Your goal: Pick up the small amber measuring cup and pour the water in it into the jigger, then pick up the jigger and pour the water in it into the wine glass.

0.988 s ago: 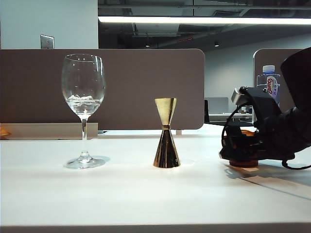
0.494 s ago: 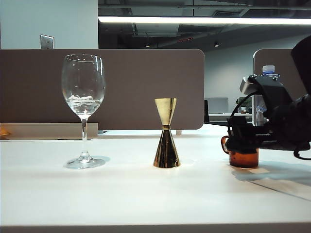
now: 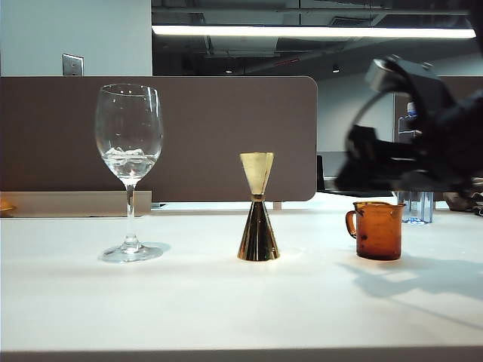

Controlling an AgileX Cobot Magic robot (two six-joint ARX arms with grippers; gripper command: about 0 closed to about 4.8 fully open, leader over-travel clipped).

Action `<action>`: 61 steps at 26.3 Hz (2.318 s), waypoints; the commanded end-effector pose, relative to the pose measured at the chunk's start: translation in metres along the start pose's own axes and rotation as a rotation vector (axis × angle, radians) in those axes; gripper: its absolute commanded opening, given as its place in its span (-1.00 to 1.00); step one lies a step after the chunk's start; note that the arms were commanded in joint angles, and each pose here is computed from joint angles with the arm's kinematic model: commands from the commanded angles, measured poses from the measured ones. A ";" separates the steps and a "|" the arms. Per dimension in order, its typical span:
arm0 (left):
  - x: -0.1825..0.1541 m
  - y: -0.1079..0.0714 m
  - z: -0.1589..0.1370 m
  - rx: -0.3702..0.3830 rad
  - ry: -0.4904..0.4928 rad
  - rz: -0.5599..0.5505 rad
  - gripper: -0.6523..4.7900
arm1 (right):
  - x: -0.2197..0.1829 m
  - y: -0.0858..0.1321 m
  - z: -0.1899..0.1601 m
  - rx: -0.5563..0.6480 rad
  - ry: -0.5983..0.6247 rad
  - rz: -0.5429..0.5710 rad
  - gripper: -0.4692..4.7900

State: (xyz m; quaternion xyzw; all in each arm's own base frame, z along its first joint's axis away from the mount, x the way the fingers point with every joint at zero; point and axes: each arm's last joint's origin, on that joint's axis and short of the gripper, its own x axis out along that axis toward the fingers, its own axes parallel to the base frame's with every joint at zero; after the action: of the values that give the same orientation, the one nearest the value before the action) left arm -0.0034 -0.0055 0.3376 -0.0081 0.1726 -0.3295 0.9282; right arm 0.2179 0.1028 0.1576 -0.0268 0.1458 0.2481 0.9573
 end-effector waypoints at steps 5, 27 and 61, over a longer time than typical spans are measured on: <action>0.000 0.000 0.001 0.003 -0.011 0.000 -0.77 | 0.027 0.034 0.011 -0.039 0.001 0.124 0.85; 0.000 0.000 0.001 0.003 -0.011 0.002 -0.77 | 0.085 0.059 0.018 -0.057 0.016 0.192 0.52; 0.000 0.000 0.001 0.003 -0.011 0.001 -0.77 | 0.093 0.060 0.019 -0.057 0.003 0.191 -0.43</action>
State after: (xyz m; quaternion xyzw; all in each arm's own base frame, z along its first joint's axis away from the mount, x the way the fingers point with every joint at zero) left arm -0.0034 -0.0054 0.3376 -0.0079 0.1728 -0.3284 0.9286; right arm 0.2711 0.1999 0.1469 -0.0447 0.1508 0.3407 0.9269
